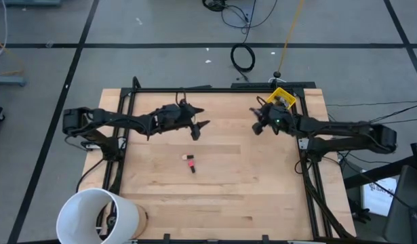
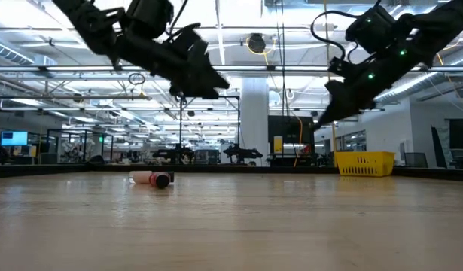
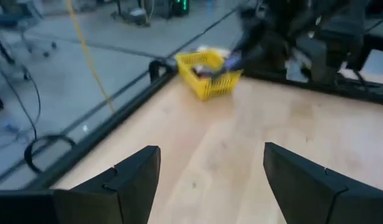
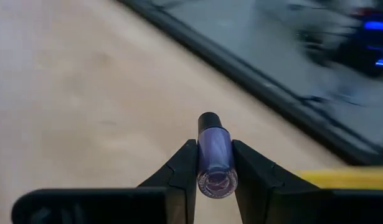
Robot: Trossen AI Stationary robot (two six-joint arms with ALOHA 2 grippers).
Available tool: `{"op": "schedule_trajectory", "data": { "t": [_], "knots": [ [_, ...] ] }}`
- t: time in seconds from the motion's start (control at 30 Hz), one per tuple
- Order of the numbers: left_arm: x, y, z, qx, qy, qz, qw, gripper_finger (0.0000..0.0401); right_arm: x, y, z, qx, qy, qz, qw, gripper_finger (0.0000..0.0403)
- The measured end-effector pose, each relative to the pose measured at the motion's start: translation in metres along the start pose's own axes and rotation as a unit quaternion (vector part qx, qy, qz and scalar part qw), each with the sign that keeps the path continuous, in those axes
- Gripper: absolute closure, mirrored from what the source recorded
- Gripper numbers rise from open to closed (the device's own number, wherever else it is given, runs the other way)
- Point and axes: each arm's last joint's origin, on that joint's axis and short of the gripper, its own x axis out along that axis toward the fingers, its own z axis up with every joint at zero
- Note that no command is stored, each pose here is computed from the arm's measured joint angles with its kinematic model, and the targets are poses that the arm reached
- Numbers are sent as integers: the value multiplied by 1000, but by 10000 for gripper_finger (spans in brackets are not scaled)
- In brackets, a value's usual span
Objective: Pick & Place Nail Polish
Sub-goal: Put the light blue nail polish bottle into the yellow bin
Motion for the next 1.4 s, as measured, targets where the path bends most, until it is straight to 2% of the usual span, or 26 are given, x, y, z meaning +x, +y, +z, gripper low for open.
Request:
{"op": "schedule_trajectory", "data": {
  "t": [0.23, 0.4, 0.77, 1.03, 1.4],
  "knots": [
    [-4, 20, -14, -39, 21, 31, 999, 119, -17, -26, -10, 12, 40, -168, 985, 338],
    [-4, 23, -19, -41, 41, 39, 998, 118, -18, -38, -19, 30, 64, -231, 970, 338],
    [-4, 20, -20, -37, 47, 36, 998, 118, -4, -62, -52, 51, 45, -275, 959, 336],
    [-4, 21, -20, -37, 46, 44, 997, 118, -3, -64, -53, 54, 50, -261, 962, 264],
    [-4, 21, -20, -36, 46, 48, 997, 119, -3, -63, -53, 68, 47, -254, 964, 204]
  ]
}}
